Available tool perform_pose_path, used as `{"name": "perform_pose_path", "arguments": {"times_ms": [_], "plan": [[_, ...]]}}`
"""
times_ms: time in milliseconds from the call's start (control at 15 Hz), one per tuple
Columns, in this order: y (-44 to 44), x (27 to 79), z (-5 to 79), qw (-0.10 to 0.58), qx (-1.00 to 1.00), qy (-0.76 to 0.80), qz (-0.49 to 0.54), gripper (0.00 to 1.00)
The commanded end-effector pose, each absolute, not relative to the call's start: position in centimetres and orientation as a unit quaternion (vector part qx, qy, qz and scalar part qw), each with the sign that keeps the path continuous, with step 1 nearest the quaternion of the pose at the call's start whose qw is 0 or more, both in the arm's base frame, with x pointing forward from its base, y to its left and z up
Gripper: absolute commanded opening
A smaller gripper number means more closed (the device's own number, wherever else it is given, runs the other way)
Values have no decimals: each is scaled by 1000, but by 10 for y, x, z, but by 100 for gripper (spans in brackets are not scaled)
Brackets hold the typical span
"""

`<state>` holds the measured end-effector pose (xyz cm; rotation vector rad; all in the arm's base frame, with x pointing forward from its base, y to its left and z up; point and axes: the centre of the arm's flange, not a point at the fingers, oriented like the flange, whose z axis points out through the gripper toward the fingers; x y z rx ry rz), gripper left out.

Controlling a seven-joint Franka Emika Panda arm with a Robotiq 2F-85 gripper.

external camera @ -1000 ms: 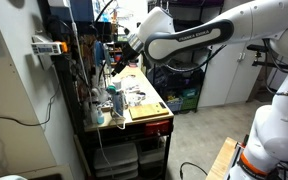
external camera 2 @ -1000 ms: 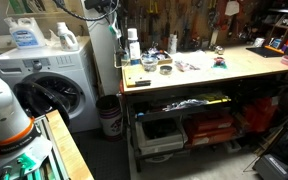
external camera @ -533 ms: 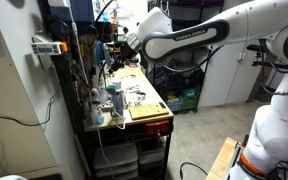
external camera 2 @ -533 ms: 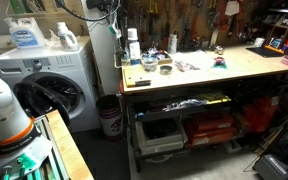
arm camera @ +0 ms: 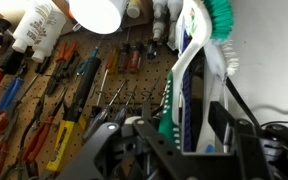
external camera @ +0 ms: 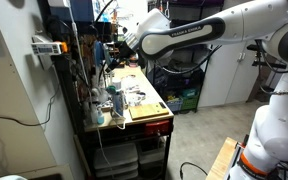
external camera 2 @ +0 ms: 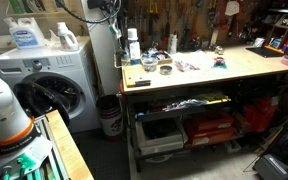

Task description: Remove the white and green brush from the wall tools hanger and put it on board on the counter top

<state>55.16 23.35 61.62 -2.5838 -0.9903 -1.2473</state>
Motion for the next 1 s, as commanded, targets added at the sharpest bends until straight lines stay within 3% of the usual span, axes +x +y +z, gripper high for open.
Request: {"name": "perform_pose_path", "arguments": {"times_ms": [0,133,200,333,400,467,800,867,933], "plan": [[230,558,616,70,-847,-324,-416,44],[230,559,617,74,-847,-323,-416,43],[230,559,617,75,-847,-322,-417,36],[229,560,618,77,-847,-321,-417,35],[229,560,618,78,-847,-320,-417,28],[228,560,618,78,-847,-320,-417,30],[227,561,619,78,-847,-318,-418,20],[227,561,619,78,-847,-318,-418,12],[227,561,619,78,-847,-318,-418,14]]}}
